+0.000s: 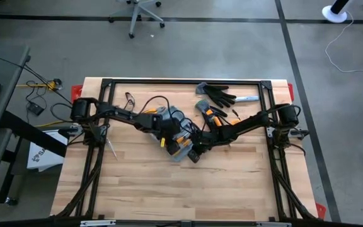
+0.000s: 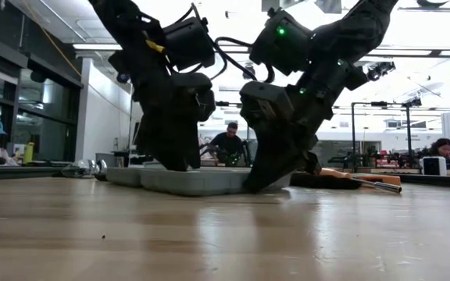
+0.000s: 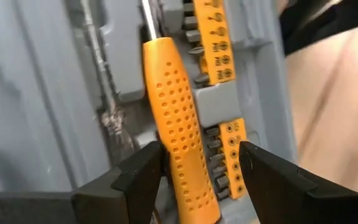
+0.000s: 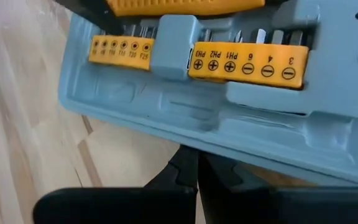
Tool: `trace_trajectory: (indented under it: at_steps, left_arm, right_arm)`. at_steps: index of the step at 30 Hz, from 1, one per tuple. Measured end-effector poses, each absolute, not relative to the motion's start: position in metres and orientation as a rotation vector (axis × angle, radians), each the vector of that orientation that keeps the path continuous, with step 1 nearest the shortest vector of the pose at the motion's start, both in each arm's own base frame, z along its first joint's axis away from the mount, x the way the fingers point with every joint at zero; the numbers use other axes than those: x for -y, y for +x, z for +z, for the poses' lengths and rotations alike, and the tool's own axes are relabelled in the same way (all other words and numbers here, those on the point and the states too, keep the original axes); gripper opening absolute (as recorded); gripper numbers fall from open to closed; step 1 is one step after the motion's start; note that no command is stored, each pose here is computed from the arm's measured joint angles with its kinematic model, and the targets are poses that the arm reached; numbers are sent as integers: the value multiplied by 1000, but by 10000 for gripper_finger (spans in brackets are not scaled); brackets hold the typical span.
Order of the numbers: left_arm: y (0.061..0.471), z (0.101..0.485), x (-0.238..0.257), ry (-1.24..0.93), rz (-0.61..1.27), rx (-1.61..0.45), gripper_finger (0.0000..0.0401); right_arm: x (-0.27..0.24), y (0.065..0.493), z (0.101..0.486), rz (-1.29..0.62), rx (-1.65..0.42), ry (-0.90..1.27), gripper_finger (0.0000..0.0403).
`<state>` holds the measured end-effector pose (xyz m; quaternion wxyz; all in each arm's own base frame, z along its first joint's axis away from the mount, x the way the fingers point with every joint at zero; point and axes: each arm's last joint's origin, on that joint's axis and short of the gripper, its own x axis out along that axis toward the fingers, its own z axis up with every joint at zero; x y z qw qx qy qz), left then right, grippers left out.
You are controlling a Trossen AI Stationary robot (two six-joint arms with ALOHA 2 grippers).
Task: Prefit tool cases
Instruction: Remove the yellow hammer from the gray toolbox
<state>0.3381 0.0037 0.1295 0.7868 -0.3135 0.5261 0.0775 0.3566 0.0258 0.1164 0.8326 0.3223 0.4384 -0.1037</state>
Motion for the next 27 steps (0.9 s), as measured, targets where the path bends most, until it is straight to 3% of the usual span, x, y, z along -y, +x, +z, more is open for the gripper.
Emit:
trace_trajectory:
  at_steps: [8,27]
  left_arm:
    - [341,130,-11,-812,0,-1131,207]
    - [341,141,-16,-868,-26,-1090,207]
  right_arm:
    - [-26,356,116,-229,-933,682,0]
    - [-30,356,117,-221,-927,670,0]
